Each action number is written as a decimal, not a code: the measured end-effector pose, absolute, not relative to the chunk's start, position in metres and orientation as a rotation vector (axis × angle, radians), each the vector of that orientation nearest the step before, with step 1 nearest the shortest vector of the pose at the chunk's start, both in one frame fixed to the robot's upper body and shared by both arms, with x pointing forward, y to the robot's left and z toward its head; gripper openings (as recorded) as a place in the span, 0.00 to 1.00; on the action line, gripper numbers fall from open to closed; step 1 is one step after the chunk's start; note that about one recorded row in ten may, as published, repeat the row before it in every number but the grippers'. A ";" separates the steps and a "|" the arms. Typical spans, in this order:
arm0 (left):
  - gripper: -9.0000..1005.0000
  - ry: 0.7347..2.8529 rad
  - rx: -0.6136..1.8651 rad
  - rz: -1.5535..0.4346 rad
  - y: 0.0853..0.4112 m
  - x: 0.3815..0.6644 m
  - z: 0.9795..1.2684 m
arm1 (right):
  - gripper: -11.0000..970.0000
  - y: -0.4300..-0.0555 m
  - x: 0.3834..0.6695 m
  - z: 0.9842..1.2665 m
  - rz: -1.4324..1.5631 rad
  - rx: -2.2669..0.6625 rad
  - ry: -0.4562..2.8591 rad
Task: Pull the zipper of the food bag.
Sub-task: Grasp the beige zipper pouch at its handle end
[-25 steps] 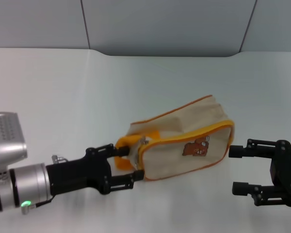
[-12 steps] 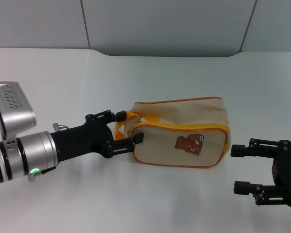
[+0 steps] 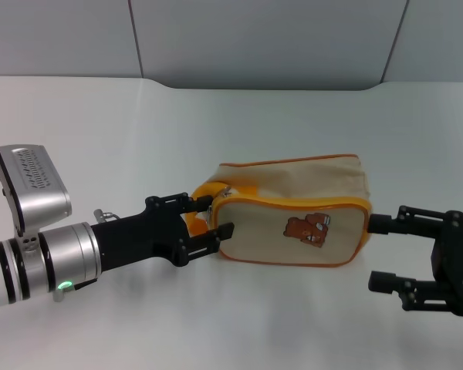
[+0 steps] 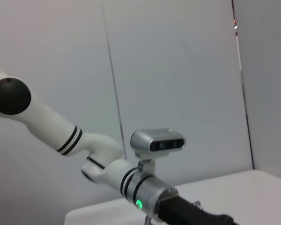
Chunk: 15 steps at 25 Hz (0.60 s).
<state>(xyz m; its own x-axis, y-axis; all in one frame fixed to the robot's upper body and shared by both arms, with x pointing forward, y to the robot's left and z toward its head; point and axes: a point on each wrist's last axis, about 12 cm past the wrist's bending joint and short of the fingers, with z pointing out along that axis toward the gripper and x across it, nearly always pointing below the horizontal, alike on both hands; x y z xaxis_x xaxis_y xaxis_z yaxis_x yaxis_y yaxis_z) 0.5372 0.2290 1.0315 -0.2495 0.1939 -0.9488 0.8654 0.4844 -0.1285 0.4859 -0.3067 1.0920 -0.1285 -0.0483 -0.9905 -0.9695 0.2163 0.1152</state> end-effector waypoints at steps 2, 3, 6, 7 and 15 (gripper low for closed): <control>0.70 1.731 0.911 -0.836 0.228 0.537 1.031 | 0.77 -0.306 0.487 1.093 1.098 -1.019 1.428; 0.66 1.732 0.913 -0.834 0.227 0.538 1.030 | 0.77 -0.305 0.489 1.094 1.089 -1.002 1.416; 0.53 1.727 0.919 -0.834 0.222 0.542 1.032 | 0.77 -0.304 0.490 1.095 1.074 -0.989 1.400; 0.48 1.720 0.923 -0.837 0.221 0.543 1.033 | 0.77 -0.304 0.491 1.095 1.063 -0.980 1.391; 0.32 1.659 0.976 -0.855 0.213 0.548 1.042 | 0.77 -0.291 0.510 1.101 0.902 -0.892 1.271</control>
<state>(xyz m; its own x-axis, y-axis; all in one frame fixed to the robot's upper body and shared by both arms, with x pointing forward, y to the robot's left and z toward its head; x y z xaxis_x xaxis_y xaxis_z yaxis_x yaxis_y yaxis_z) 0.5485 0.2126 1.0425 -0.1857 0.2017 -0.9617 0.9005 0.4267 -0.0844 0.5104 -0.2909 1.1008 0.0787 0.0590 -0.9952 -0.9197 0.3896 -0.0496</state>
